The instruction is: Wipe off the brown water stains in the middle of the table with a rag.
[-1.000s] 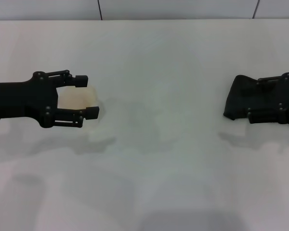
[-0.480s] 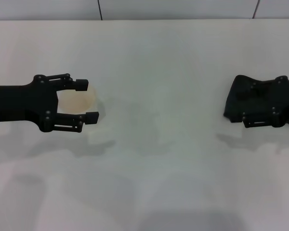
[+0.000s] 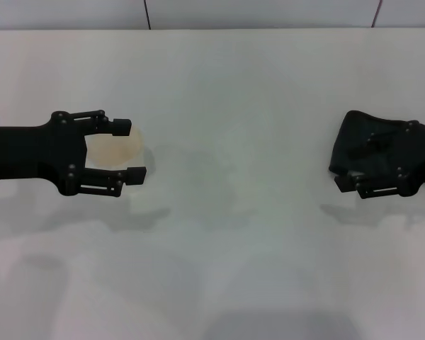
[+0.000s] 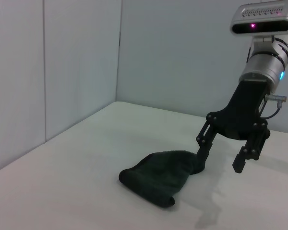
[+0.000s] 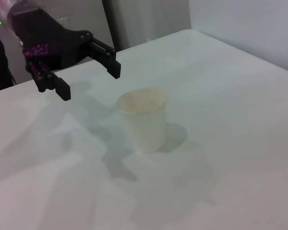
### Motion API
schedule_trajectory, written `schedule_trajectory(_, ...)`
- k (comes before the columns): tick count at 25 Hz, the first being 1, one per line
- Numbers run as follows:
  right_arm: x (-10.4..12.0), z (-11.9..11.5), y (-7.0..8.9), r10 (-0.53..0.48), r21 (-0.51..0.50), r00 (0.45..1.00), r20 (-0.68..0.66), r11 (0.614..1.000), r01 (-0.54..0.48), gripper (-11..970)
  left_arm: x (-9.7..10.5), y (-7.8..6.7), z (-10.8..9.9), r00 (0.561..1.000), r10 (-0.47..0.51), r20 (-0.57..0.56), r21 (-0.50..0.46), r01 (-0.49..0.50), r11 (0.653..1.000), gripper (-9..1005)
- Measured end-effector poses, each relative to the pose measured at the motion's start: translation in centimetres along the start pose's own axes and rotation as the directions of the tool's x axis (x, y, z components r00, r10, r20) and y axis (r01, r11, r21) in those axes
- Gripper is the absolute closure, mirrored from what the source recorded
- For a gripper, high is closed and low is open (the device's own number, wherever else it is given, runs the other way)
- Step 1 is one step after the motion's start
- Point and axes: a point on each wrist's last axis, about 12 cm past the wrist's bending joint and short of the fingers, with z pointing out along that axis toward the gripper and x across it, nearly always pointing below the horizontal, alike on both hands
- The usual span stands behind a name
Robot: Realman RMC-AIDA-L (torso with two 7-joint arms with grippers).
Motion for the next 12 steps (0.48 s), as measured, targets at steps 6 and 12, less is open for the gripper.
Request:
schedule_trajectory(6, -0.9, 0.4, 0.0, -0.026, -0.013, 1.000, 0.001, 1.000, 0.026, 328, 0.0, 0.0, 0.0, 1.000, 0.001, 0.000, 0.000, -0.001, 1.000, 112)
schedule_trajectory(12, -1.5, 0.8, -0.1, -0.037, -0.023, 0.999, 0.006, 0.999, 0.037, 328, 0.0, 0.0, 0.0, 1.000, 0.002, 0.003, -0.002, -0.002, 1.000, 112)
